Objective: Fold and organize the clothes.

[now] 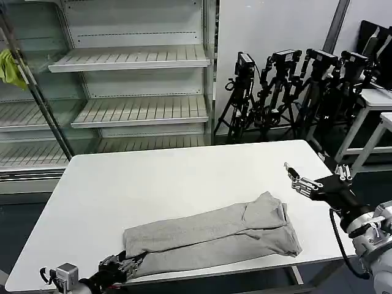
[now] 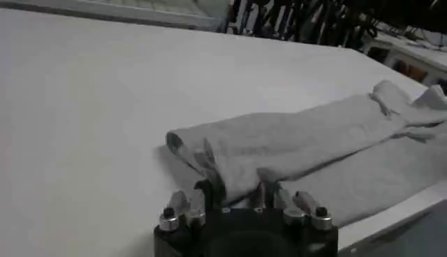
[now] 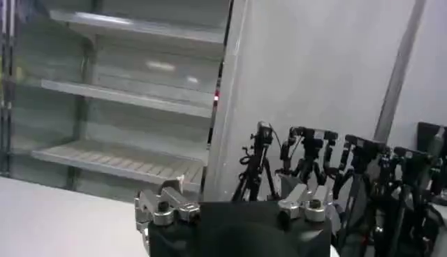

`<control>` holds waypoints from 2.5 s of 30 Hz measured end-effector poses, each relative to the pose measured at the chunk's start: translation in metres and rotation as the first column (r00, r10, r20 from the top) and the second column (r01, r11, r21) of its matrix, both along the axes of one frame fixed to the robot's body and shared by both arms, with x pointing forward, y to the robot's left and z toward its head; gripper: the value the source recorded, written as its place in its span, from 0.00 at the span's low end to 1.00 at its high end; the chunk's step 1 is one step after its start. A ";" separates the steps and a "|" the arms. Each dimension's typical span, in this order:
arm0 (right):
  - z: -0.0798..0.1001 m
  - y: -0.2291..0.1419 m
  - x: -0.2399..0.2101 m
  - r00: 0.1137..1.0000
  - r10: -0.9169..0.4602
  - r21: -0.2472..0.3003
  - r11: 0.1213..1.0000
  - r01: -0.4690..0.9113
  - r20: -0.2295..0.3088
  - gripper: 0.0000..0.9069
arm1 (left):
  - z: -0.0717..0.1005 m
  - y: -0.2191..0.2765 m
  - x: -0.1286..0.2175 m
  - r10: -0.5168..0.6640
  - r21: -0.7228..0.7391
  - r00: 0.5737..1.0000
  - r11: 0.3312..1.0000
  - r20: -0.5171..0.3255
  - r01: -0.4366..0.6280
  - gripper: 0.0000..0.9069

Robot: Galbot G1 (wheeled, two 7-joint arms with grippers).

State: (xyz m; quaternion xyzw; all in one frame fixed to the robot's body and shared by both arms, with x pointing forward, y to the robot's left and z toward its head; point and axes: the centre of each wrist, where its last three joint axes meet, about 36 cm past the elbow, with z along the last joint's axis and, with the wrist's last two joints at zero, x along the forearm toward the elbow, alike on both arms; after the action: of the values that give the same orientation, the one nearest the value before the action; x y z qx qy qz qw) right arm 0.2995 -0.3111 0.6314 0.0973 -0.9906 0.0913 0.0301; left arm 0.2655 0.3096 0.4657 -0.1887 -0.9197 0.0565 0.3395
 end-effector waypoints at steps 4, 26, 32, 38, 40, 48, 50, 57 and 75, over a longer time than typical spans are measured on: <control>0.000 0.001 -0.001 1.000 0.000 0.003 1.000 0.000 0.002 1.00 | 0.000 0.001 0.000 0.000 0.005 1.000 1.000 0.002 0.000 0.04; -0.008 0.002 0.011 1.000 0.012 0.038 0.999 -0.013 0.029 1.00 | 0.017 0.058 0.019 0.097 0.119 0.994 0.988 0.050 -0.103 0.04; -0.012 0.004 0.017 0.999 0.027 0.043 0.999 -0.028 0.031 1.00 | 0.030 0.091 0.026 0.148 0.197 0.986 0.967 0.077 -0.161 0.04; -0.015 0.008 0.018 0.999 0.041 0.048 0.998 -0.042 0.029 1.00 | 0.046 0.114 0.029 0.179 0.267 0.978 0.942 0.112 -0.203 0.04; -0.016 0.008 0.019 0.999 0.042 0.049 0.998 -0.043 0.028 1.00 | 0.051 0.121 0.028 0.186 0.289 0.975 0.933 0.121 -0.214 0.04; -0.017 0.000 0.026 0.999 0.022 0.032 0.999 -0.023 0.043 1.00 | 0.071 0.127 0.023 0.191 0.302 0.971 0.926 0.148 -0.228 0.04; -0.017 -0.004 0.028 0.999 0.014 0.019 1.000 -0.015 0.049 1.00 | 0.076 0.121 0.022 0.180 0.280 0.972 0.935 0.154 -0.218 0.04; -0.015 -0.018 0.035 0.998 -0.019 -0.026 0.999 0.021 0.067 1.00 | 0.092 0.083 0.023 0.088 0.177 0.980 0.977 0.179 -0.120 0.04; -0.003 -0.047 0.028 0.985 -0.147 -0.112 0.981 0.157 0.087 1.00 | 0.094 -0.011 0.034 -0.158 -0.052 0.961 0.983 0.228 0.174 0.04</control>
State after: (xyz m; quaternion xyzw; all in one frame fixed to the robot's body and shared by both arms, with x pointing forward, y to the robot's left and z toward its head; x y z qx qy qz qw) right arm 0.3278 -0.3584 0.6288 0.0157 -0.9884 0.1513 0.0037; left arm 0.2997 0.2988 0.5594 -0.2824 -0.9303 0.0390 0.2310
